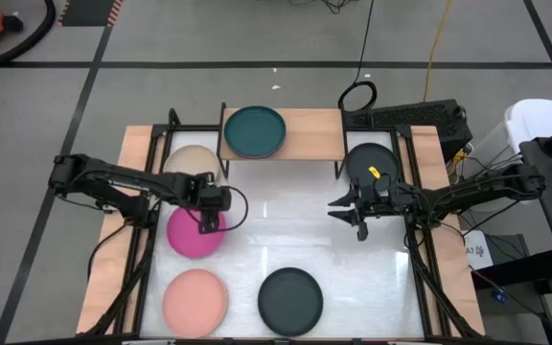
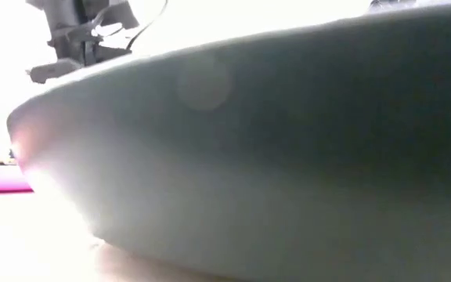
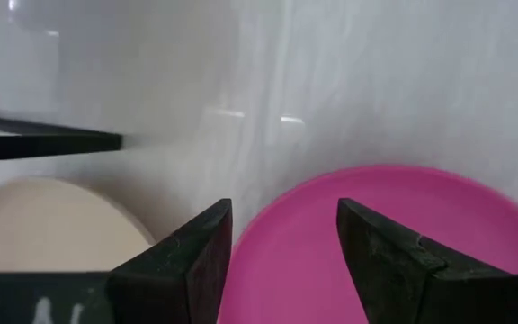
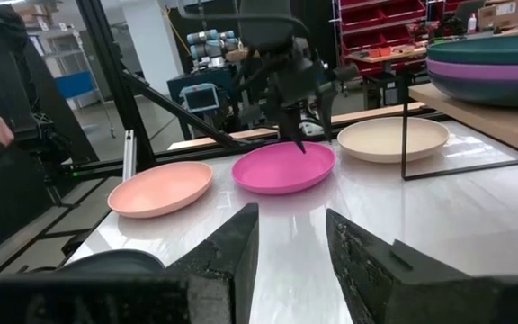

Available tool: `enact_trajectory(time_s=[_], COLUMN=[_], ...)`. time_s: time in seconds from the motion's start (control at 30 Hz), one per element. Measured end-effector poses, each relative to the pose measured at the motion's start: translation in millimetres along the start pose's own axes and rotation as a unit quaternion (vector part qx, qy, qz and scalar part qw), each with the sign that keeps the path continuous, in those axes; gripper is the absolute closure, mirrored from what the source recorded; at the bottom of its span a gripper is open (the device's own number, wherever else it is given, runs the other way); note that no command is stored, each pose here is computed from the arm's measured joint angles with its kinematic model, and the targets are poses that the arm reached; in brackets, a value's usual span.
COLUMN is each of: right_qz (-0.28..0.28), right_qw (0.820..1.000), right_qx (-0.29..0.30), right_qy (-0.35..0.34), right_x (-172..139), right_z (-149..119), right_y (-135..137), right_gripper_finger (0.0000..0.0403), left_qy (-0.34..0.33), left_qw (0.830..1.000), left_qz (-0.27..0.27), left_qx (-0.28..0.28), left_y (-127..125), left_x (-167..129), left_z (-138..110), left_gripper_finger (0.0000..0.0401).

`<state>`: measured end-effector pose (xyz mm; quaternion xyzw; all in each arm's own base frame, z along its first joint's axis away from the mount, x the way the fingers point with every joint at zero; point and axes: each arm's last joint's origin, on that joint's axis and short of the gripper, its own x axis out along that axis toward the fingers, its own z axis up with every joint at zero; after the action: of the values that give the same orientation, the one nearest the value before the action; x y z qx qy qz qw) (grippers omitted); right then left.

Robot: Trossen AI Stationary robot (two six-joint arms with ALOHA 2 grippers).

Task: Place and stack plates onto a shelf
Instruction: Stack the pink plate on top of the dark green plate on the shelf

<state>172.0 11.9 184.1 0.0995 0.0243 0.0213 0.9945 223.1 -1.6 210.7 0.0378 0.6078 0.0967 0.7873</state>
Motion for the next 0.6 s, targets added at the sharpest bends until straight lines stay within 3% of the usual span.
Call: enact_trajectory(time_s=[0.27, 0.6], right_qz=[-0.001, -0.016], right_qw=[1.0, 1.0], right_qx=[-0.002, -0.002], right_qy=[0.0, -0.003], right_x=[0, 0], right_z=[0, 0], right_y=[0, -1], right_gripper_finger=[0.0287, 0.0287], left_qy=[0.039, -0.007], left_qw=[0.999, 0.999], left_qz=[0.004, 0.014], left_qx=[0.028, 0.033], left_y=[-3, 9], left_x=[29, 38], left_z=[-26, -19], left_gripper_finger=[0.0194, 0.0194])
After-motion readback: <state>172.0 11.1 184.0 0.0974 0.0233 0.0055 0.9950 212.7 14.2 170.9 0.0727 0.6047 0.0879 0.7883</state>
